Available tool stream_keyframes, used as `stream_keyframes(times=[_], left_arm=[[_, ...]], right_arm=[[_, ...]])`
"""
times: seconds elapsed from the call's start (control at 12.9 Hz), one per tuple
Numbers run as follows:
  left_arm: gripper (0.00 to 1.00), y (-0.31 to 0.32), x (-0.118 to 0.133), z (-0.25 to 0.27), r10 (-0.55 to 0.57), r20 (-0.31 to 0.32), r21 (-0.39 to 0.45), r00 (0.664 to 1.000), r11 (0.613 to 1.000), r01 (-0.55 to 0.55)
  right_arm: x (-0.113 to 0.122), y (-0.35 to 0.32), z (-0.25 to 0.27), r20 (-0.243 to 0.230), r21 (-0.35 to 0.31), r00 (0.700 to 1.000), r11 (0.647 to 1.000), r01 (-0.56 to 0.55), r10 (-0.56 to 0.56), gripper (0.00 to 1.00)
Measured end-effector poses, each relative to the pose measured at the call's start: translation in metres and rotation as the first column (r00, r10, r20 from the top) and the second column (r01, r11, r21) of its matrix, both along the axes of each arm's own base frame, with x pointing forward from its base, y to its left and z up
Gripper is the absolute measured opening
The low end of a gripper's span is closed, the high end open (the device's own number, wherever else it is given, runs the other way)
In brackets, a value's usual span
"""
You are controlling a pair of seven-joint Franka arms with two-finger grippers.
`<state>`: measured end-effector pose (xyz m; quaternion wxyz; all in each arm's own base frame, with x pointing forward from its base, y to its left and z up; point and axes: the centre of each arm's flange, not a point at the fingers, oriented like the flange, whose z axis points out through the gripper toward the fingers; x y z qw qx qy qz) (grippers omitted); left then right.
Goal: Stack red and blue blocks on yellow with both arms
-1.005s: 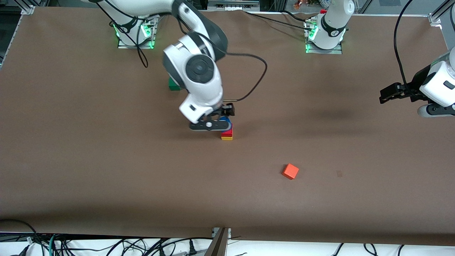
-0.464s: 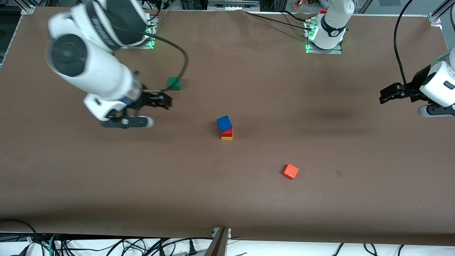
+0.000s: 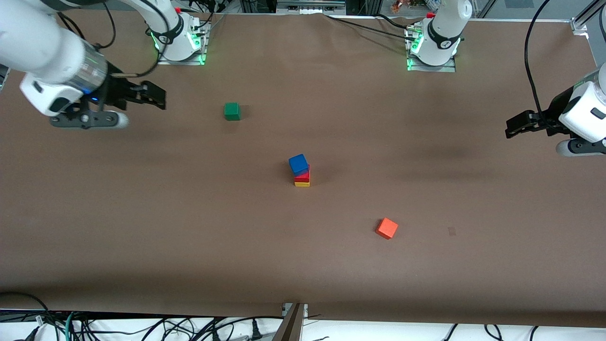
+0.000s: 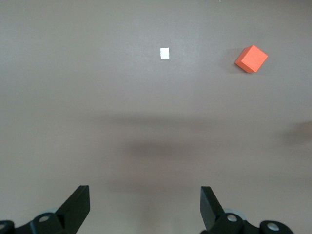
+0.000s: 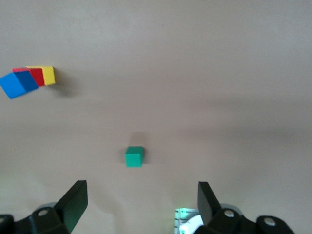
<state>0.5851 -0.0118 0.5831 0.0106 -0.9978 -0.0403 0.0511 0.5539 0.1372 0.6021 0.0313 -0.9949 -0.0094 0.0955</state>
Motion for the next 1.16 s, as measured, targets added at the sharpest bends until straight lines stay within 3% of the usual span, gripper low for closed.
stream_keyframes(times=[0.39, 0.7, 1.16], left_arm=[[1.00, 0.000, 0.000, 0.000, 0.000, 0.000, 0.000, 1.000, 1.000, 0.000], [1.00, 0.000, 0.000, 0.000, 0.000, 0.000, 0.000, 1.000, 1.000, 0.000], [1.00, 0.000, 0.000, 0.000, 0.000, 0.000, 0.000, 1.000, 1.000, 0.000]], right_arm=[[0.000, -0.076, -0.007, -0.029, 0.025, 0.999, 0.999, -0.038, 0.038, 1.00], [-0.024, -0.071, 0.008, -0.009, 0.015, 0.998, 0.998, -0.068, 0.068, 1.00], [-0.024, -0.061, 0.015, 0.028, -0.029, 0.995, 0.995, -0.094, 0.095, 1.00]])
